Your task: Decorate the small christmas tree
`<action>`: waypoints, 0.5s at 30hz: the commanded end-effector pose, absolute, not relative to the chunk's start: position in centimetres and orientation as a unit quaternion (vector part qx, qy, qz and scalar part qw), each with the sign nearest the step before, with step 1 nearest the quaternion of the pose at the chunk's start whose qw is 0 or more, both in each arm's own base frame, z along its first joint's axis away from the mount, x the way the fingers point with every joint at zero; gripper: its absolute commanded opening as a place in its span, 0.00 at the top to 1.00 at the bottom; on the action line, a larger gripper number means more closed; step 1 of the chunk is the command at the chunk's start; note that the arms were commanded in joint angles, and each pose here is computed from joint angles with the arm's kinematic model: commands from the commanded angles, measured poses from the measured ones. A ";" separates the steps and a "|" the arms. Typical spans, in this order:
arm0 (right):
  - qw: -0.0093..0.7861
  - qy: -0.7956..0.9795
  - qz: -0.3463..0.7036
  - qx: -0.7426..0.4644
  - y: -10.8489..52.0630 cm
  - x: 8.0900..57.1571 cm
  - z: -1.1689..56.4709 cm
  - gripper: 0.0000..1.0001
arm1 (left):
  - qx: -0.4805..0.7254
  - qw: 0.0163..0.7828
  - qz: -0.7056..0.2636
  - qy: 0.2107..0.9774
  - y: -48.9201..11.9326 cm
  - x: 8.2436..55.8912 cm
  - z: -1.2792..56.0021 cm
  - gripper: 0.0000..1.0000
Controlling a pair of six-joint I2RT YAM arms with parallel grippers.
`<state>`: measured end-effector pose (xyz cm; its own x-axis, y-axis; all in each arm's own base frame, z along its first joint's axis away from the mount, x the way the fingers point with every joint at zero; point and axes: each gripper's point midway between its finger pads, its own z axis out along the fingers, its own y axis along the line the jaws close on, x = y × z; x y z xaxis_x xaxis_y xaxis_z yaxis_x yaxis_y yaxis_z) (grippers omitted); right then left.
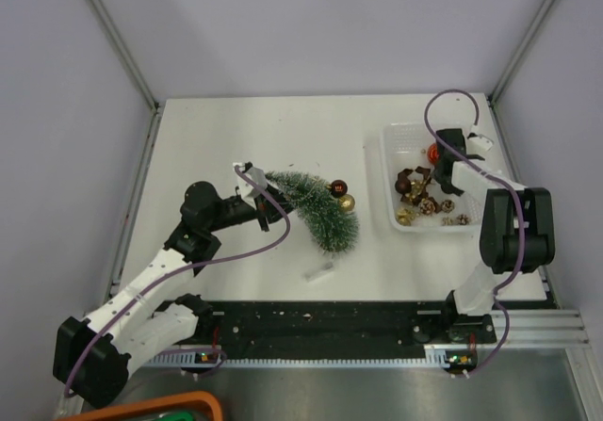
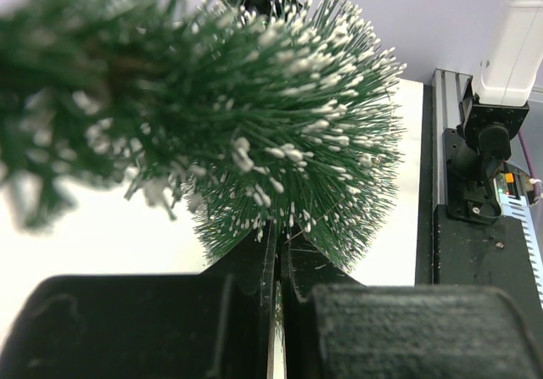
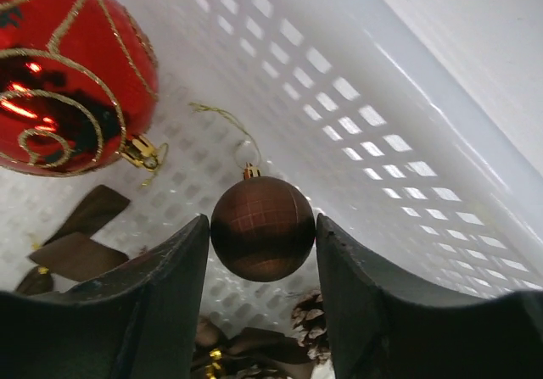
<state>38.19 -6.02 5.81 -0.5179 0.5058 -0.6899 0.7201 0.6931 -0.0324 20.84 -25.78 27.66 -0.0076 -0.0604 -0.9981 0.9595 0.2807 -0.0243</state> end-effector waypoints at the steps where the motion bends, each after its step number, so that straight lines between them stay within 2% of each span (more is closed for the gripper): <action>1: 0.378 0.851 -0.083 0.355 -4.2 42.2 7.5 0.51 | 0.402 0.578 -0.446 0.552 -25.8 20.6 27.8 1.00; 6: 0.378 0.860 -0.036 0.341 -2.5 42.8 7.3 0.60 | 0.402 0.579 -0.446 0.552 -25.9 20.7 27.8 1.00; 15: 0.373 0.866 -0.044 0.330 -2.6 42.9 6.9 0.56 | 0.403 0.579 -0.445 0.551 -25.9 20.7 27.9 1.00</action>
